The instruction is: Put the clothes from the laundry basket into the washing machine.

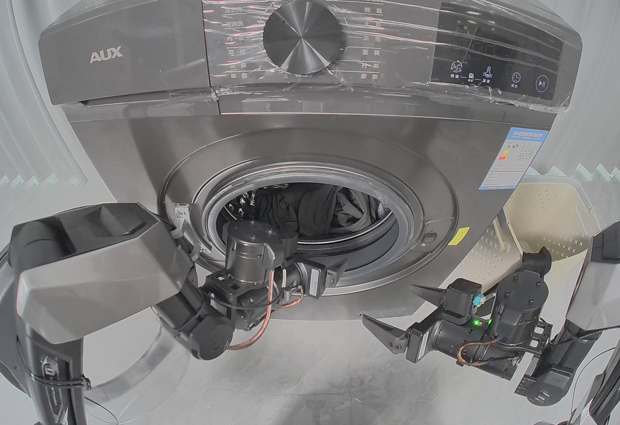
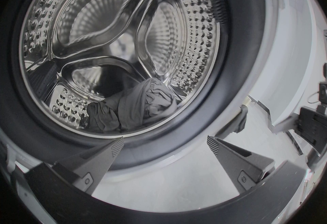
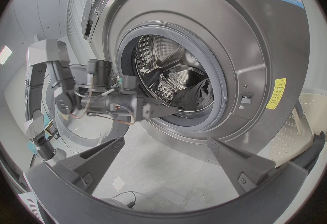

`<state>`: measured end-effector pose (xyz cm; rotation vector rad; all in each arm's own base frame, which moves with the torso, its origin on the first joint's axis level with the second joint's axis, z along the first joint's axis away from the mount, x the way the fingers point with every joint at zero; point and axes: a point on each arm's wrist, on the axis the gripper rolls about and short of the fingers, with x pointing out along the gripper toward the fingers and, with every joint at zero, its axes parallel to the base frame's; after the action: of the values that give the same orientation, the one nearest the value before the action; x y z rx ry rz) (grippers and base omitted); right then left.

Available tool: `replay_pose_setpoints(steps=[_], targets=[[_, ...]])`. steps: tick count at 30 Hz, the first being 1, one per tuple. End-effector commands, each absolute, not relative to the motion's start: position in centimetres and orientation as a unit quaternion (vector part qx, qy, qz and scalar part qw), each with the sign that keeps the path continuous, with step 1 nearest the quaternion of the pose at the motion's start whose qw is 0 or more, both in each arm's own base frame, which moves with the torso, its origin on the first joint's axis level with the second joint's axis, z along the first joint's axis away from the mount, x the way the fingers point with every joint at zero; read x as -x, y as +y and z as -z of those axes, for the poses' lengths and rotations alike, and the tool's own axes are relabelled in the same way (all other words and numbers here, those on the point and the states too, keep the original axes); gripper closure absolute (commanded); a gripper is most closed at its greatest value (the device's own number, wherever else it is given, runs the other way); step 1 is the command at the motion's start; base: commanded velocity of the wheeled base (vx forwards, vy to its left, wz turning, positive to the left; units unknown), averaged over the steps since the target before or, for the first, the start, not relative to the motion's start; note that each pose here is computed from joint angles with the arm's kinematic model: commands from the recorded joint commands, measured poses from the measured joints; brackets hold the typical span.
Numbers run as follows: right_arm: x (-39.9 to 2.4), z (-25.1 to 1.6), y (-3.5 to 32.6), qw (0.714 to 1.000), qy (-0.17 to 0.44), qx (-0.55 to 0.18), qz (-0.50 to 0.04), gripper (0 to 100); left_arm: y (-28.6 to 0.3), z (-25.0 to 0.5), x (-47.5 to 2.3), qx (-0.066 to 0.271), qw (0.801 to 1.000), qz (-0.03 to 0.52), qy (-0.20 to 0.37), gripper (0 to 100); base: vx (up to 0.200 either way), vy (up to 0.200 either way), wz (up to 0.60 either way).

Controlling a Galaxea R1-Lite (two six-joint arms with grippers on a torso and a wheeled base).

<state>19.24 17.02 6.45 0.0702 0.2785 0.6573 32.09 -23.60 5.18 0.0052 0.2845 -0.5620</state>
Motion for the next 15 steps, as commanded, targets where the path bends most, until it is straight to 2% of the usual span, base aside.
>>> replay_pose_setpoints(steps=[1, 7, 15], targets=[[-19.1, -6.4, 16.9, 0.936, 0.138, -0.034, -0.323, 0, -22.4, -8.5, -25.8, -0.002, 0.944, 0.301, 0.137, 0, 0.0, 0.0, 0.0], [-18.6, -6.3, 16.9, 0.934, 0.143, -0.03, -0.326, 0, -21.3, -9.7, -20.4, 0.036, 0.936, 0.322, 0.136, 0, 0.0, 0.0, 0.0], [-18.5, -6.2, 16.7, 0.934, 0.148, -0.029, -0.324, 0, -19.6, -12.1, -17.8, 0.075, 0.934, 0.335, 0.094, 0, 0.0, 0.0, 0.0]])
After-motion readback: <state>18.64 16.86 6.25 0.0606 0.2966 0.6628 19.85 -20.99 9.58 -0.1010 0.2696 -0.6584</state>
